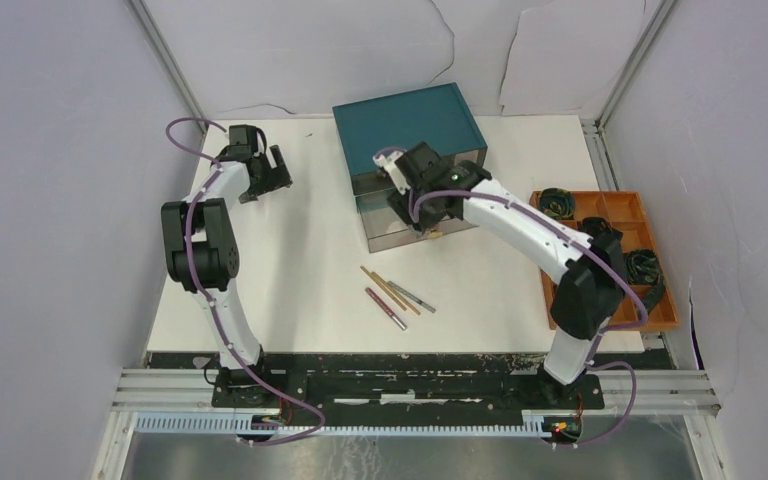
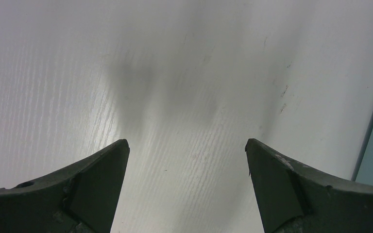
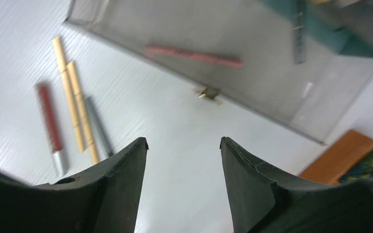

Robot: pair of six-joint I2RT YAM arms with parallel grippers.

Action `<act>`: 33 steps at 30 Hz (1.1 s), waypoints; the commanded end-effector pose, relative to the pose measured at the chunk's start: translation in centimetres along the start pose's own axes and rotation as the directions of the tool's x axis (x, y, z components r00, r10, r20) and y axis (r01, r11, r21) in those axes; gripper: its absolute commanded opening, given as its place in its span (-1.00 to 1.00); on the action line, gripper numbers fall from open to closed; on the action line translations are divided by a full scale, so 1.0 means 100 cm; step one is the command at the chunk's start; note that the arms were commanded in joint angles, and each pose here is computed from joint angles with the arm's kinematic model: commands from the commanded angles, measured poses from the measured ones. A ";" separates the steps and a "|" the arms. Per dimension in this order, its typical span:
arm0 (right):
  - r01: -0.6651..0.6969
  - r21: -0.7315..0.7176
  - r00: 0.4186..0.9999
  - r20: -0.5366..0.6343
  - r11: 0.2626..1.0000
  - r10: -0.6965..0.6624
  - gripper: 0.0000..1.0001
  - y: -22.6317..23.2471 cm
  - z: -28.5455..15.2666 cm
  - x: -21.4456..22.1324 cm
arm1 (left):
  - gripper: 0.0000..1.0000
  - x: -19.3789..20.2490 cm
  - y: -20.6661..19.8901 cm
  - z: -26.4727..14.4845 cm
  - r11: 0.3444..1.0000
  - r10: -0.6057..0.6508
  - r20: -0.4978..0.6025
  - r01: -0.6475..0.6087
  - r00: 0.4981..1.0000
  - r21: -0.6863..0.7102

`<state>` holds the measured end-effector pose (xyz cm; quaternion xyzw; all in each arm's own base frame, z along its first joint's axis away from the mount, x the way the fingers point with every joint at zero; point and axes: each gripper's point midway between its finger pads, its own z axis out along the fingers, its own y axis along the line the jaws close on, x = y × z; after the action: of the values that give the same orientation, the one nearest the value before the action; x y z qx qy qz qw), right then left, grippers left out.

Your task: Organize the makeup

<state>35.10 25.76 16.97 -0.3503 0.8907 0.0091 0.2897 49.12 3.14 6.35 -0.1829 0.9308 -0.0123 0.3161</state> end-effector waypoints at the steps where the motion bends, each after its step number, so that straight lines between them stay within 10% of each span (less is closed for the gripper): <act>1: -0.053 -0.158 0.997 -0.063 0.986 0.043 0.24 0.069 -0.002 0.045 | 0.94 -0.016 -0.002 -0.002 0.999 0.038 0.038 -0.038 0.999 0.004; 33: -0.101 -0.194 0.974 -0.218 0.976 0.057 0.04 0.115 0.078 0.144 | 0.93 -0.013 -0.001 -0.007 0.999 0.036 0.041 -0.037 0.999 0.009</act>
<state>23.03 26.57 1.42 -0.3461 0.9241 0.0649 0.1486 49.13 3.12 6.35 -0.1828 0.9308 -0.0127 0.3163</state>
